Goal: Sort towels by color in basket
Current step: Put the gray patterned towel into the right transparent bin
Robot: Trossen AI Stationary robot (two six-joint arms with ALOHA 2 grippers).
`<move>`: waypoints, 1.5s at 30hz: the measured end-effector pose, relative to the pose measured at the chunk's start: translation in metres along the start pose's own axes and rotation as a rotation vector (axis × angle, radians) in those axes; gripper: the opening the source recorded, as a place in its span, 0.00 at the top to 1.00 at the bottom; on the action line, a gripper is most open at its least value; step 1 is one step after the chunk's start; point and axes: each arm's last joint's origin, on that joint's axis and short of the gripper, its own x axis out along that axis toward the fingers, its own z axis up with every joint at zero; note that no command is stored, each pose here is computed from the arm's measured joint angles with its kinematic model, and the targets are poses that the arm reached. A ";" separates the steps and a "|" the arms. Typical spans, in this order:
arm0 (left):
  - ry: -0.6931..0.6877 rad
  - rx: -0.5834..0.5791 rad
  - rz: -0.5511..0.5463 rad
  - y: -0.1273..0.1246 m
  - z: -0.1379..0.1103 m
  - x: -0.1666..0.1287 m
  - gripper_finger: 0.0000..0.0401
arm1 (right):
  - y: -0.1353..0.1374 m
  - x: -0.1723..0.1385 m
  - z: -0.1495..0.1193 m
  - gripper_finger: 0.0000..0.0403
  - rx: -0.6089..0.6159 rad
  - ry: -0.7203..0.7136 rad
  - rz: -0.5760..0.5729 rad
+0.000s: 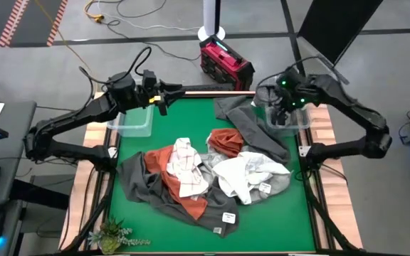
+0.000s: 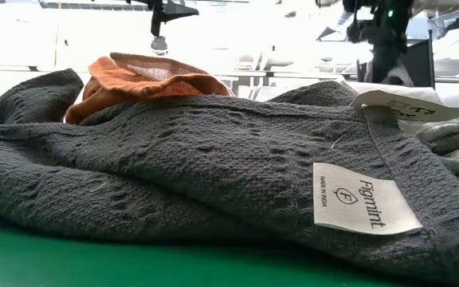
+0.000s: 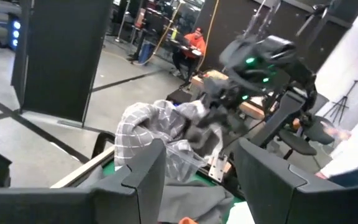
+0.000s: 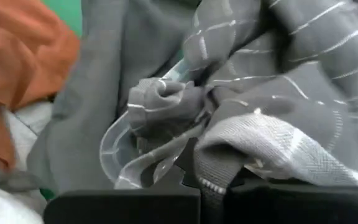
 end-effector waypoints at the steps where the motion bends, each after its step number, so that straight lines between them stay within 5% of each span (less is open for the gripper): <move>1: 0.005 0.002 -0.002 0.000 -0.001 0.001 0.55 | -0.002 0.008 0.000 0.94 0.008 0.013 -0.006; 6: 0.012 0.004 -0.015 -0.004 -0.003 0.002 0.55 | -0.023 0.036 0.003 0.94 0.026 0.026 -0.053; 18: 0.015 0.007 -0.009 -0.004 -0.003 0.002 0.55 | -0.023 0.094 0.013 0.94 -0.382 0.161 -0.074; 24: 0.052 0.003 0.031 -0.001 -0.007 0.002 0.55 | -0.021 0.135 0.013 0.85 -0.266 0.279 0.021; 30: 0.049 0.003 0.040 -0.001 -0.007 0.002 0.55 | -0.026 0.157 0.012 0.62 -0.154 0.310 0.177; 35: 0.049 0.002 0.039 -0.001 -0.007 0.002 0.55 | -0.032 0.142 0.009 0.40 -0.126 0.389 0.178; 39: 0.050 0.002 0.039 -0.001 -0.007 0.002 0.55 | -0.036 0.109 0.010 0.33 -0.120 0.346 0.163; 45: 0.038 -0.053 0.004 -0.003 -0.006 0.002 0.55 | -0.043 0.054 0.028 0.33 -0.130 0.056 0.082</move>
